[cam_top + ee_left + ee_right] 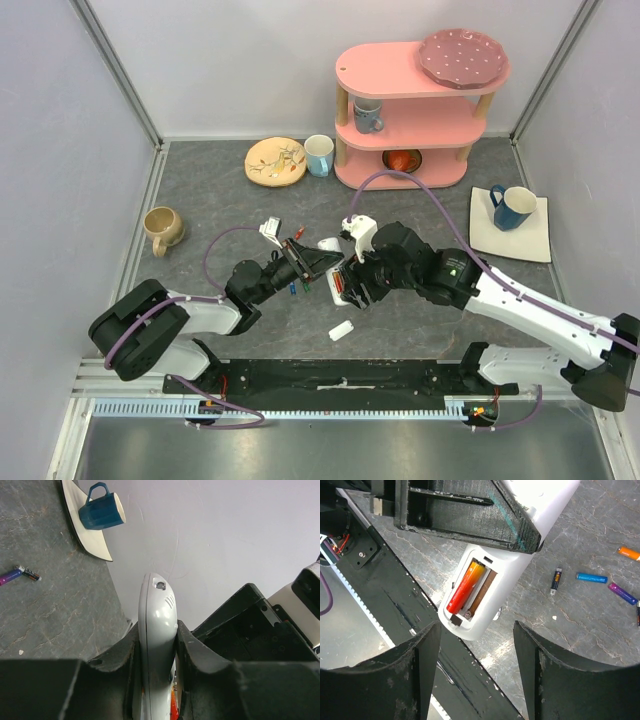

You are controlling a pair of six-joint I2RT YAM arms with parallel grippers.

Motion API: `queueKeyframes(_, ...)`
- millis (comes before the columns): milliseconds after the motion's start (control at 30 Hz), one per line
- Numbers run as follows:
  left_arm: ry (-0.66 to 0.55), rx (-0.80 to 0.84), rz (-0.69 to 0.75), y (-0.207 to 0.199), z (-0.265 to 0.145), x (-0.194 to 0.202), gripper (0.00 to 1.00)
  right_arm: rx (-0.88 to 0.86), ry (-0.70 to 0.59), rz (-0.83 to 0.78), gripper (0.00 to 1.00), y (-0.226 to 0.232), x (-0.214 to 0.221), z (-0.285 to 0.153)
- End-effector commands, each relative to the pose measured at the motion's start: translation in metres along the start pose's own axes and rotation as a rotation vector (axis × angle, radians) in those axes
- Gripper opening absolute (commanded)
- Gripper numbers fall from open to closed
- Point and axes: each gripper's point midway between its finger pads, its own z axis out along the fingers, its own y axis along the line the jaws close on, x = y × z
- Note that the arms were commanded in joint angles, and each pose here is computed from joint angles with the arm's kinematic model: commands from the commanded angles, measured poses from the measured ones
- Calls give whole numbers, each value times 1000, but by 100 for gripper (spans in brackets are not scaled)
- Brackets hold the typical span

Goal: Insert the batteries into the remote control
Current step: Load the battery into the remote control.

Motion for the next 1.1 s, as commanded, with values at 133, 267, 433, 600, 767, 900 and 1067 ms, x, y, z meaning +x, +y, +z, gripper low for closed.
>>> queueKeyframes(133,-107,344,68,-81,-14,-20,2,-5,-72,-22,67,3,-17,-17)
queueKeyframes(267,-86,348,63,-82,-14,-17,2,50,-198,64,70,-7,-34,-24)
queueKeyframes(433,-54,361,66,-85,-16,-11,2,-49,-329,229,75,-1,-52,-23)
queueKeyframes(600,-43,381,73,-91,-18,-10,2,-159,-339,326,76,3,-45,-7)
queueKeyframes(767,-35,396,78,-96,-20,-9,2,-220,-326,360,74,9,-38,0)
queueKeyframes(900,-35,398,75,-97,-20,-9,2,-241,-340,364,72,10,-40,1)
queueKeyframes(1067,-31,412,80,-102,-23,-8,2,-274,-355,396,71,8,-37,1)
